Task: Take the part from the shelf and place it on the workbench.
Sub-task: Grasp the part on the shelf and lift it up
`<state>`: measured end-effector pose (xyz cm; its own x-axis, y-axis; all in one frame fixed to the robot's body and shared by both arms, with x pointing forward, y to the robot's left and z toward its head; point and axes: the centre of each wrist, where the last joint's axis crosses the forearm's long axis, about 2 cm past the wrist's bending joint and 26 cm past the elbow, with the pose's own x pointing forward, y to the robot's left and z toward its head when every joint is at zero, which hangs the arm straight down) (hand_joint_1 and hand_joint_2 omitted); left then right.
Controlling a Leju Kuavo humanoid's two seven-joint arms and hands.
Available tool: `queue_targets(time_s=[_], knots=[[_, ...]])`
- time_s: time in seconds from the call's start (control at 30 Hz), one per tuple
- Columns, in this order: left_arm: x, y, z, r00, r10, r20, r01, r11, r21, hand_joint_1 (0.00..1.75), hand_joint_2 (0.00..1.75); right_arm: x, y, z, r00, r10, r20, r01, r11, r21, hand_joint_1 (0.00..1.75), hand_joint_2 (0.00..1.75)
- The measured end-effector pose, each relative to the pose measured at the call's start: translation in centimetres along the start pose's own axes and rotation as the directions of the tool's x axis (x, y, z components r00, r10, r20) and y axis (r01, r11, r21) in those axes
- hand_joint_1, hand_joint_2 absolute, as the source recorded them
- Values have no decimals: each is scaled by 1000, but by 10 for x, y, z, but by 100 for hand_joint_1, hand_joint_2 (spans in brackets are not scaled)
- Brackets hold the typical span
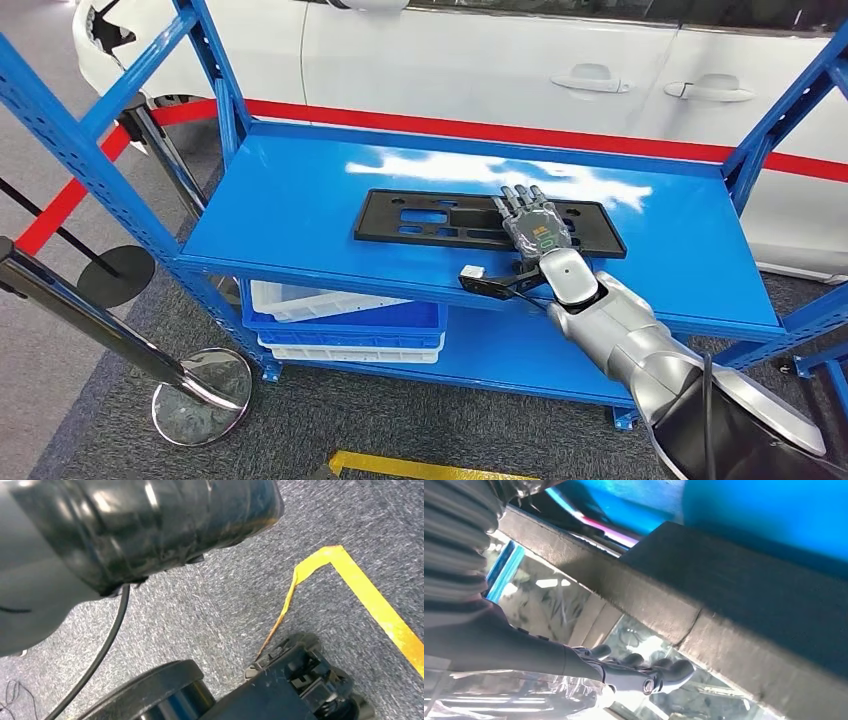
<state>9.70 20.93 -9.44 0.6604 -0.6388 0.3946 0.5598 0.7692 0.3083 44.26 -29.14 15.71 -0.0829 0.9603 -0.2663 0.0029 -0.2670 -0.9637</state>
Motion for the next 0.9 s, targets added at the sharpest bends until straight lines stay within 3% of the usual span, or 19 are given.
queue_targets(time_s=[0.4,0.53,0.9], knots=[[-7,-7,3,1000,13,11,-13,1000,1,0,0,8,-1,7,928,-364,76,372,914,-159,0,0],[-11,-12,6,1000,27,11,-27,1000,-5,0,0,14,-2,12,862,-497,102,507,841,-187,0,175],[-12,-22,9,998,63,-1,-63,997,-39,0,0,19,-20,28,728,-657,196,684,685,-251,0,175]])
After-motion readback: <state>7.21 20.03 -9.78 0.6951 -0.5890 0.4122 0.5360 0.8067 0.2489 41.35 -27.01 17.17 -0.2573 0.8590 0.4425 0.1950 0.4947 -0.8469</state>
